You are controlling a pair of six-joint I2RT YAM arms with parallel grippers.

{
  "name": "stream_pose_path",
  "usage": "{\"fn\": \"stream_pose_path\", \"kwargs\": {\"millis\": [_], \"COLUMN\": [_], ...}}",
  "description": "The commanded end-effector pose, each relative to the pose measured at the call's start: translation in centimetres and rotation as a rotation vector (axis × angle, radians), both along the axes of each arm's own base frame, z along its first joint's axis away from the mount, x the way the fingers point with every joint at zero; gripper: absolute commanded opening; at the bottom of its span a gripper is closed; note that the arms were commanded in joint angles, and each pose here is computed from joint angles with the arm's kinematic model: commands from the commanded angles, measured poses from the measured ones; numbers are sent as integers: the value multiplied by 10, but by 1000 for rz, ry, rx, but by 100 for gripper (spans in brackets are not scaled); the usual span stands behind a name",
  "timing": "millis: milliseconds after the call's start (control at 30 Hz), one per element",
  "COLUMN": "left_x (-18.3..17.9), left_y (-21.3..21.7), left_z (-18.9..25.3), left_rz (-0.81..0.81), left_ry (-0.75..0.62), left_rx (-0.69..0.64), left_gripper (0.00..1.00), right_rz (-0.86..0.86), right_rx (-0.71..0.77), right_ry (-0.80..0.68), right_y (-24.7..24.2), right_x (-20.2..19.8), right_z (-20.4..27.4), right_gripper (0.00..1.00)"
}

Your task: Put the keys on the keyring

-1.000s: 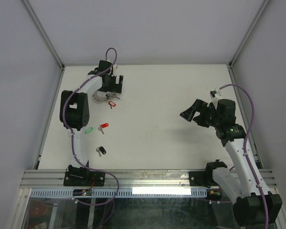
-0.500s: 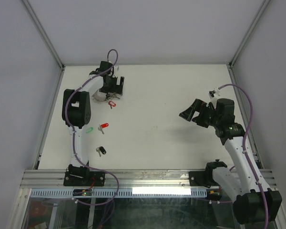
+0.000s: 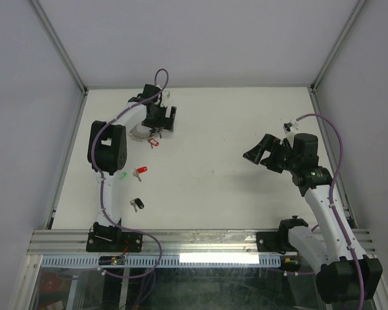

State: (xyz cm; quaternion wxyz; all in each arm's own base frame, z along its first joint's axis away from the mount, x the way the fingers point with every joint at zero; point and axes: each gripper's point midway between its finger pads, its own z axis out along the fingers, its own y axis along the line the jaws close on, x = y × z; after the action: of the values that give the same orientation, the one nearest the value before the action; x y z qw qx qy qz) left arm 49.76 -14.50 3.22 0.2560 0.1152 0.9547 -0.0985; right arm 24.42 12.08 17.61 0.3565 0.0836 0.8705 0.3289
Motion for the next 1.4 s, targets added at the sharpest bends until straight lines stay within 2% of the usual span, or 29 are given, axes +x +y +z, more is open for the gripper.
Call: {"fn": "stream_pose_path", "kwargs": {"millis": [0, 200, 433, 967, 1133, 1367], "left_x": [-24, -61, -112, -206, -208, -183], "left_y": [-37, -77, -142, -273, -293, -279], "left_z": [-5, -9, -11, 16, 51, 128], "left_rz": [-58, -107, -180, -357, -382, -383], "left_ry": [41, 70, 88, 49, -42, -250], "left_rx": [-31, -29, -99, -246, -291, -322], "left_gripper": [98, 97, 96, 96, 96, 96], "right_rz": [6, 6, -34, -283, -297, -323], "right_rx": [26, 17, -5, -61, -48, -57], "right_ry": [-59, -59, -70, -133, -117, -68], "right_y": [2, 1, -5, -42, -42, -45], "right_x": [4, 2, 2, -1, -1, 1], "right_z": [15, 16, 20, 33, 31, 17], "right_gripper": [98, 98, 97, 96, 95, 94]}}
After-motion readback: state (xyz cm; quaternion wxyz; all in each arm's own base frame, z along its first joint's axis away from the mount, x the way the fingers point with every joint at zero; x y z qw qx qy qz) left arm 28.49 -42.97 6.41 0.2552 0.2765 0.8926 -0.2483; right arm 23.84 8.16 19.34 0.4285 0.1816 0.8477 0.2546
